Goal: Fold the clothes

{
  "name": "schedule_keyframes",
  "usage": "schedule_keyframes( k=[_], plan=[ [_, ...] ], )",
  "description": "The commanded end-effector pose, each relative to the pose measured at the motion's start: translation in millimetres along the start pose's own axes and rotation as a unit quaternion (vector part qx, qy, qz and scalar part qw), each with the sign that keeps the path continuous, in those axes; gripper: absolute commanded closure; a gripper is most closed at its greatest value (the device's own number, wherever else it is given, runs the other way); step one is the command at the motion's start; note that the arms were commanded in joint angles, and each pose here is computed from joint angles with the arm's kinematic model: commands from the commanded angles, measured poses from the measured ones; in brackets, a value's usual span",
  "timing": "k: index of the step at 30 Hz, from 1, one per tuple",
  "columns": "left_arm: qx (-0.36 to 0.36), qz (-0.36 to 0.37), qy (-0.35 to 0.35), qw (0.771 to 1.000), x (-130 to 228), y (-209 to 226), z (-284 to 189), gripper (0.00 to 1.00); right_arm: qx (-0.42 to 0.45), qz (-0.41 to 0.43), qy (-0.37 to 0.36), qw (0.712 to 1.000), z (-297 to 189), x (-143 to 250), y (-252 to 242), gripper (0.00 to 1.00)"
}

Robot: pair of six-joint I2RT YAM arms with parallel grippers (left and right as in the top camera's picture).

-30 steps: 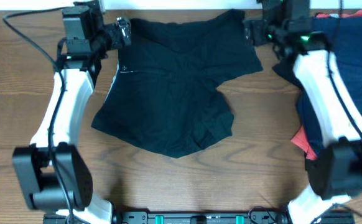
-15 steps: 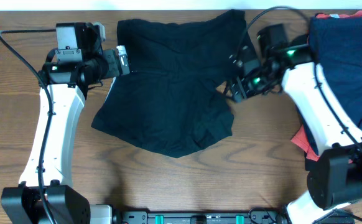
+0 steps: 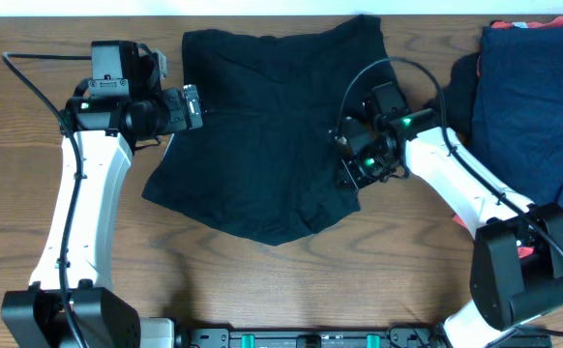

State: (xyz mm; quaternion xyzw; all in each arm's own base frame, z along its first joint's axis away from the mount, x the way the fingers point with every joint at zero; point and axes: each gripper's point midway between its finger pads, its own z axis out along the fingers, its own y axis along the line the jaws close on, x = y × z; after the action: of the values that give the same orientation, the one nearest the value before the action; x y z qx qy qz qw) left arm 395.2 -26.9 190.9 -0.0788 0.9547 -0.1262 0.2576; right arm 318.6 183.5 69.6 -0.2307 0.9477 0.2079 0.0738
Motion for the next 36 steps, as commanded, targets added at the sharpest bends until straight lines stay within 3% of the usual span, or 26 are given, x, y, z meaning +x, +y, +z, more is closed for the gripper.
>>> schedule_keyframes(
  k=[1,7,11,12,13,14,15,16,21,26,32,36],
  plan=[
    [-0.006,0.0,0.011,1.0,6,6,6,0.01,0.024,0.035,-0.039,0.998,-16,-20,-19,0.99],
    [-0.006,0.001,0.008,1.0,5,6,8,0.01,0.089,0.026,-0.169,0.981,-39,-78,-69,0.99],
    [-0.005,0.013,0.007,1.0,5,6,8,0.01,0.12,0.021,-0.208,0.971,-42,-97,-87,0.94],
    [-0.005,0.014,0.007,1.0,5,6,8,0.01,0.138,0.023,-0.215,0.967,-45,-101,-94,0.85],
    [-0.005,0.014,0.007,1.0,5,6,8,0.01,0.152,0.022,-0.226,0.962,-48,-105,-99,0.64],
    [-0.005,0.014,0.007,1.0,5,6,8,0.01,0.157,0.021,-0.237,0.959,-52,-110,-101,0.34],
    [-0.005,0.014,0.007,1.0,5,6,8,0.01,0.156,0.02,-0.246,0.957,-57,-114,-102,0.2],
    [-0.005,0.014,0.007,1.0,5,6,8,0.01,0.146,0.018,-0.249,0.957,-60,-116,-99,0.14],
    [-0.008,0.019,0.02,1.0,11,7,8,0.01,0.075,0.022,-0.211,0.974,-69,-101,-68,0.1],
    [-0.036,0.014,0.071,0.997,38,19,8,0.02,0.019,0.066,-0.106,0.992,-63,-47,-35,0.1],
    [-0.053,0.004,0.124,0.991,77,34,24,0.01,0.007,0.078,0.014,0.997,-42,8,-4,0.17],
    [-0.055,0.002,0.131,0.99,94,41,41,0.01,0.061,0.084,0.029,0.994,-26,18,-11,0.2]
  ],
)
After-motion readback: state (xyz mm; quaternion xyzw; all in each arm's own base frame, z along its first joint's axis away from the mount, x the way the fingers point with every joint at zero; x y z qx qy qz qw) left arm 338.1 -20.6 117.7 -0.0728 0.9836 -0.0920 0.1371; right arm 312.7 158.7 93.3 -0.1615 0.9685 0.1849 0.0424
